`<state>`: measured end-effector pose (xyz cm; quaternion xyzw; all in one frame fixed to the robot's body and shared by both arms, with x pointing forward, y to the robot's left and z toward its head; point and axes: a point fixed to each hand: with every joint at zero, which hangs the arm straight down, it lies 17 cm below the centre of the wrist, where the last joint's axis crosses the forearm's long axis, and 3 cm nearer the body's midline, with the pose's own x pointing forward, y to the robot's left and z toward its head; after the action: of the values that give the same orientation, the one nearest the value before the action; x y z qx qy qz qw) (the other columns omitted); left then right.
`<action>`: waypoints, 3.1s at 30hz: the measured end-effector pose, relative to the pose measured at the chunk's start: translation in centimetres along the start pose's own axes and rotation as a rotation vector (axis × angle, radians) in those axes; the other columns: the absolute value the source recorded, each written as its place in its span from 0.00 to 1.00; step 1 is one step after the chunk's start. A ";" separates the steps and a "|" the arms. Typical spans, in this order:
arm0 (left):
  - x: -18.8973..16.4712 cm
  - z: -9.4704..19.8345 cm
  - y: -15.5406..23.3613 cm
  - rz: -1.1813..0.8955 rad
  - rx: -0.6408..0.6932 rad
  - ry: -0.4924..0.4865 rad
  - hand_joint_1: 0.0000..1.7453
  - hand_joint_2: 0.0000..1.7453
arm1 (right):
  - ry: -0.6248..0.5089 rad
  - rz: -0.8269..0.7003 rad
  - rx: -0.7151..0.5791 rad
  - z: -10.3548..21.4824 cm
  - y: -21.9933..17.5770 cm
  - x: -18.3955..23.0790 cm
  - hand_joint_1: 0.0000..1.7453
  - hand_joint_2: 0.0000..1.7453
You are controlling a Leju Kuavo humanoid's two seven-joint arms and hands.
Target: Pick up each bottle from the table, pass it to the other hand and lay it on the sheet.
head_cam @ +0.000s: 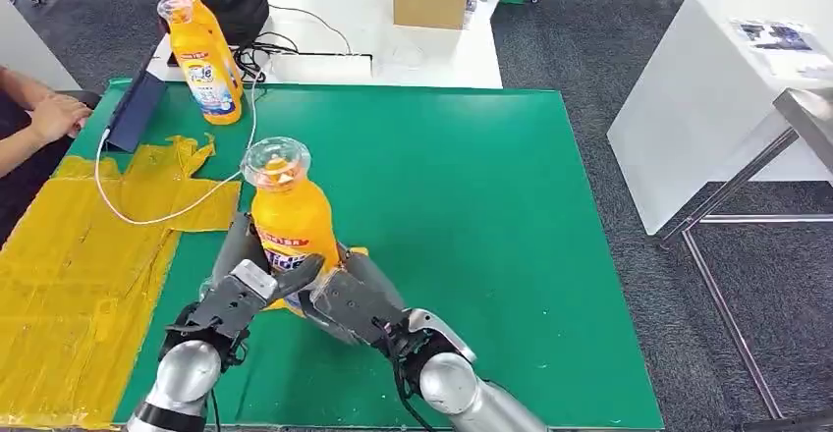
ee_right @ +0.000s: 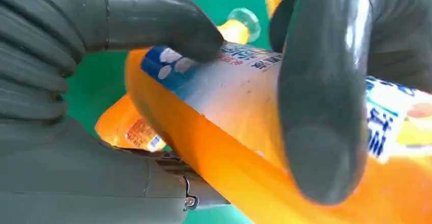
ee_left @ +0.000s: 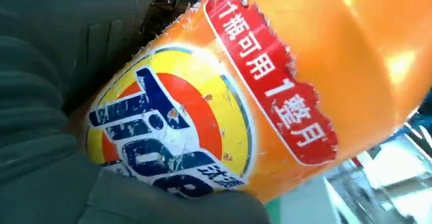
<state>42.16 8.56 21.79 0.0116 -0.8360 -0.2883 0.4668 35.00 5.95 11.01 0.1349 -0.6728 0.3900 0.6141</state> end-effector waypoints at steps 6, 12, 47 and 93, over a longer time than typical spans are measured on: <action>-4.0 -1.4 8.3 -0.770 0.229 0.071 1.00 1.00 | 0.015 0.031 0.018 0.5 0.4 -0.5 0.00 1.00; -13.6 0.4 16.6 -1.178 0.228 0.244 1.00 1.00 | -0.004 0.023 0.060 0.7 1.8 0.5 0.00 1.00; -30.1 15.9 21.3 -1.449 -0.297 0.699 0.00 1.00 | -0.038 0.057 0.115 0.6 2.8 1.5 0.00 1.00; -16.6 -3.9 22.7 -0.053 0.356 0.305 0.00 1.00 | 0.405 0.822 0.275 -3.5 -6.9 -15.4 0.00 1.00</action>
<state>60.23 30.44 21.71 0.1591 -0.7928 -0.1435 0.5705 45.32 -0.81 -1.07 -0.1412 -0.4794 0.7043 0.5042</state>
